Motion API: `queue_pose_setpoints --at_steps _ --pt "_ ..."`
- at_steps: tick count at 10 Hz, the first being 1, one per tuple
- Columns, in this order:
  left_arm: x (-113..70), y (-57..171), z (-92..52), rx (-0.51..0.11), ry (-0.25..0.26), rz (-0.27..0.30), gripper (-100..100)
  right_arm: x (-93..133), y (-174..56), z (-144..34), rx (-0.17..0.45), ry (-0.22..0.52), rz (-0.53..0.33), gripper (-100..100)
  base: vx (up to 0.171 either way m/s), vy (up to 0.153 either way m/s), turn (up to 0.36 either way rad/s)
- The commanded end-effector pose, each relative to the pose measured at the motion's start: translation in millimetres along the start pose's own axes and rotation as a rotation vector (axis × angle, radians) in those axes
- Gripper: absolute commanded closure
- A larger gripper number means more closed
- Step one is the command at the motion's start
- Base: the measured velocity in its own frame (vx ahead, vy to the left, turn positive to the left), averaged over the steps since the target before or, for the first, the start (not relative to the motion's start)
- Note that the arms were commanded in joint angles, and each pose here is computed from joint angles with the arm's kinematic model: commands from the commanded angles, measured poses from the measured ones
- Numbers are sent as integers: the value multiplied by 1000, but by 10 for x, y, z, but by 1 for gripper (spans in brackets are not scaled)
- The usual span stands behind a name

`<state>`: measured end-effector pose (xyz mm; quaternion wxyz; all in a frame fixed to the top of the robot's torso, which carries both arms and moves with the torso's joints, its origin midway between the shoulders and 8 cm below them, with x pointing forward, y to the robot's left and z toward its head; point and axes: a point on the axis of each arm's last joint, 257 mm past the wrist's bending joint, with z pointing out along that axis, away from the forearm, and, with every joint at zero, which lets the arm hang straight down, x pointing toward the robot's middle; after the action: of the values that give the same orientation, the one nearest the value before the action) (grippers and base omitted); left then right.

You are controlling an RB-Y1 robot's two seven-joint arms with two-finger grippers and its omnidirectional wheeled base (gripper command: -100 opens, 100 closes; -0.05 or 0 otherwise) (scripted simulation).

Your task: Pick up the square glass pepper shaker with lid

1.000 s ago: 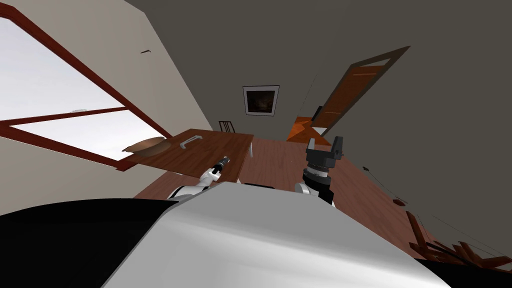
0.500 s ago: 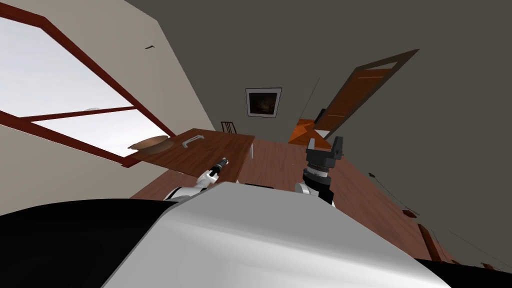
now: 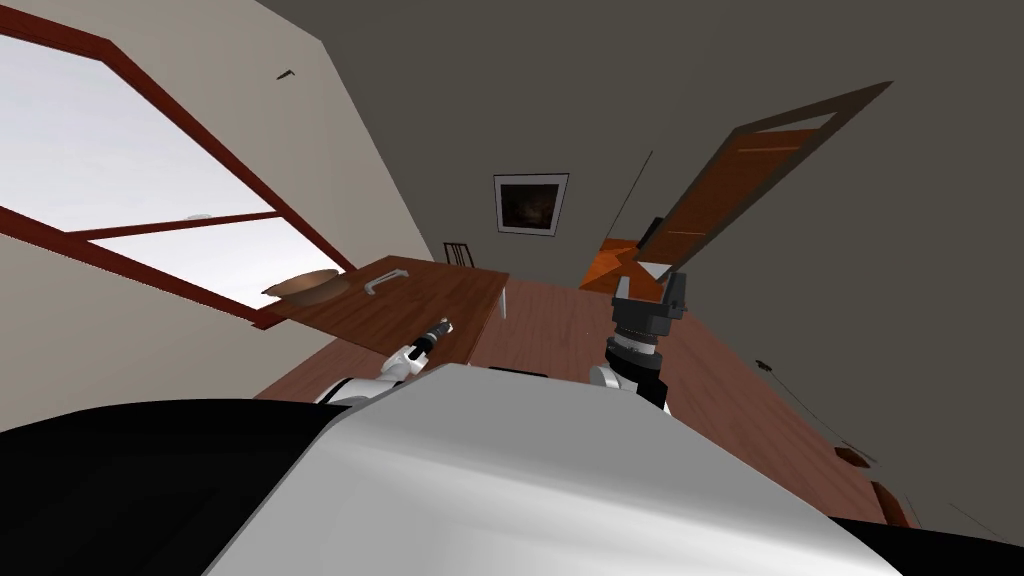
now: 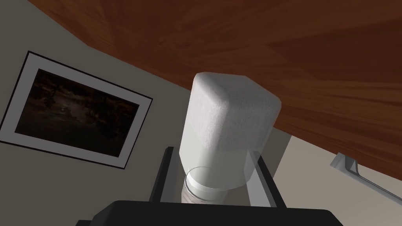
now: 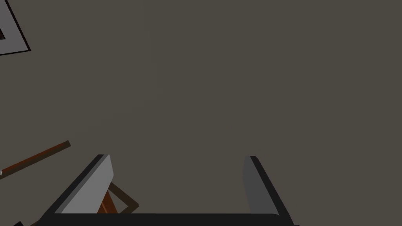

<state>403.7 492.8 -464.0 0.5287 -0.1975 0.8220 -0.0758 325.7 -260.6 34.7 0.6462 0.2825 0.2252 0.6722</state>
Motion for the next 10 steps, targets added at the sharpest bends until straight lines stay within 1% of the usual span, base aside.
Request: queue_pose_setpoints --at_steps 1,2,4,5,6,7,8,9,10 --pt "11 78 -90 15 6 8 100 0 0 0 0 0 0 0 73 -47 88" --pt "11 77 -90 15 6 8 100 0 0 0 0 0 0 0 63 -48 56" --pt "29 230 -260 31 22 19 100 0 0 0 0 0 0 0 89 -86 114" --pt "21 210 -260 39 19 19 100 0 0 0 0 0 0 0 91 -85 83" --pt "31 295 -349 43 29 25 100 0 0 0 0 0 0 0 78 -58 72" --pt "25 276 -350 50 26 24 100 0 0 0 0 0 0 0 52 -42 56" --pt "29 347 -441 59 35 29 100 0 0 0 0 0 0 0 65 -55 80" --pt "26 328 -396 50 32 27 100 0 0 0 0 0 0 0 34 -29 35" --pt "27 331 -409 53 32 27 0 0 0 0 0 0 0 0 5 -5 -4"
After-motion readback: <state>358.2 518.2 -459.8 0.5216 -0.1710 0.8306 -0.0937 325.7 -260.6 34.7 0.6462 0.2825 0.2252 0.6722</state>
